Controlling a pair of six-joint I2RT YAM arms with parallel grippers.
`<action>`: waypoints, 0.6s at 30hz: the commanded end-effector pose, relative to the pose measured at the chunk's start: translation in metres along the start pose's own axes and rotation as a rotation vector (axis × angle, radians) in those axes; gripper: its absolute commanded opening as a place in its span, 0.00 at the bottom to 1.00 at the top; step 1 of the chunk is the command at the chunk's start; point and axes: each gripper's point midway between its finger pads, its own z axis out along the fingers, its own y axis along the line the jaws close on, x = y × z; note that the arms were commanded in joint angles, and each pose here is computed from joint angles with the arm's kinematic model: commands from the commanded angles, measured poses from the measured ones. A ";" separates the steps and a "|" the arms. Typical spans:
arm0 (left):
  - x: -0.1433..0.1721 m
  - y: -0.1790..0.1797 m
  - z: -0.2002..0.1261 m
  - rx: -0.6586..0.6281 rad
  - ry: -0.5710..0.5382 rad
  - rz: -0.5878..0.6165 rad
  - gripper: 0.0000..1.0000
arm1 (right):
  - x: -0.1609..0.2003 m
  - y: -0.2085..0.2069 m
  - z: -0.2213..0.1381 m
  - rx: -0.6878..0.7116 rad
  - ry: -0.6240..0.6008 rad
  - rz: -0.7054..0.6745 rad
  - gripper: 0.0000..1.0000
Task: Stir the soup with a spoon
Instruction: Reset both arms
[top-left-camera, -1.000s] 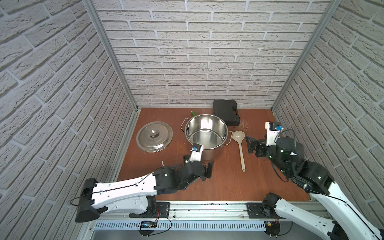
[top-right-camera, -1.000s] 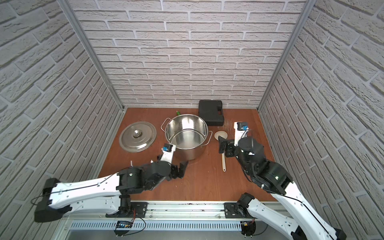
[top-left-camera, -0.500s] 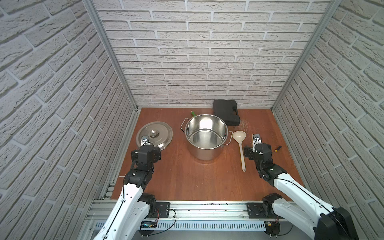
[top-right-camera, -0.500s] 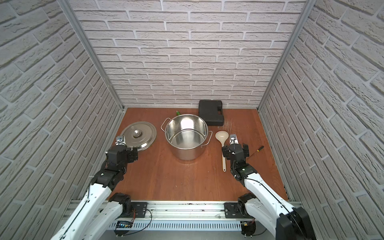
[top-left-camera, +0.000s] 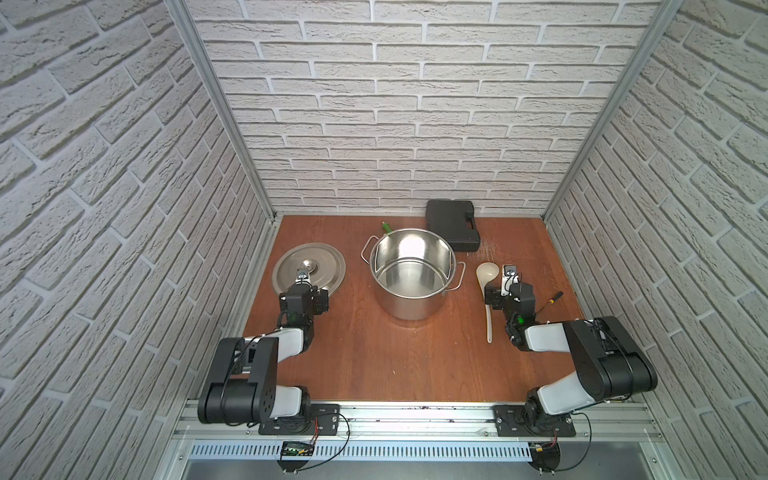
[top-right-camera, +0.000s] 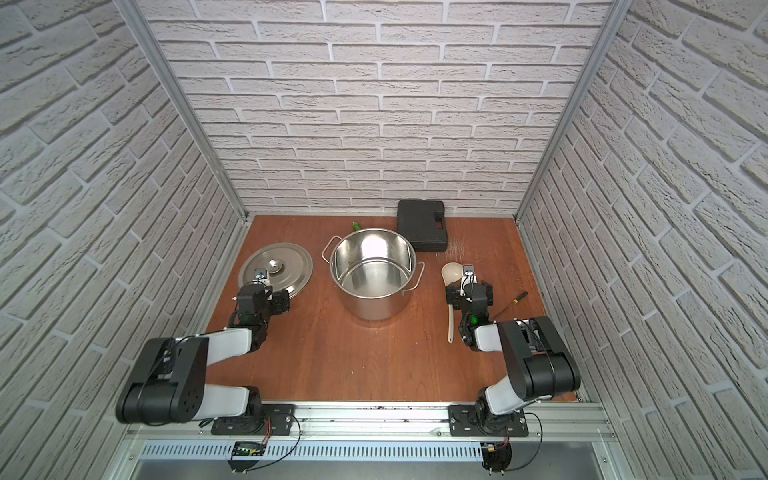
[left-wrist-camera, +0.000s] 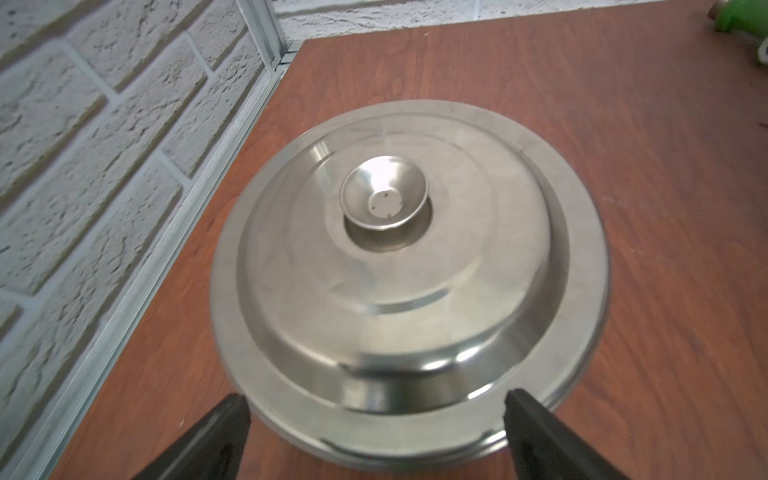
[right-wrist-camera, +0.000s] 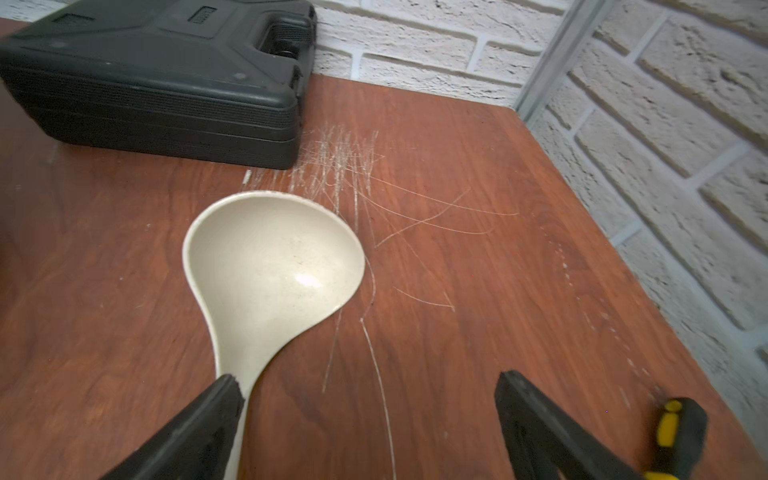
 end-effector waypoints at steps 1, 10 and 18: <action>-0.044 -0.012 0.007 0.069 -0.197 0.005 0.99 | -0.036 0.013 -0.002 -0.105 -0.148 0.015 0.98; -0.043 -0.023 0.016 0.081 -0.171 0.054 0.98 | -0.035 0.001 0.007 -0.101 -0.105 0.076 0.99; -0.043 -0.027 0.015 0.089 -0.171 0.072 0.98 | -0.036 0.001 0.004 -0.098 -0.116 0.075 0.99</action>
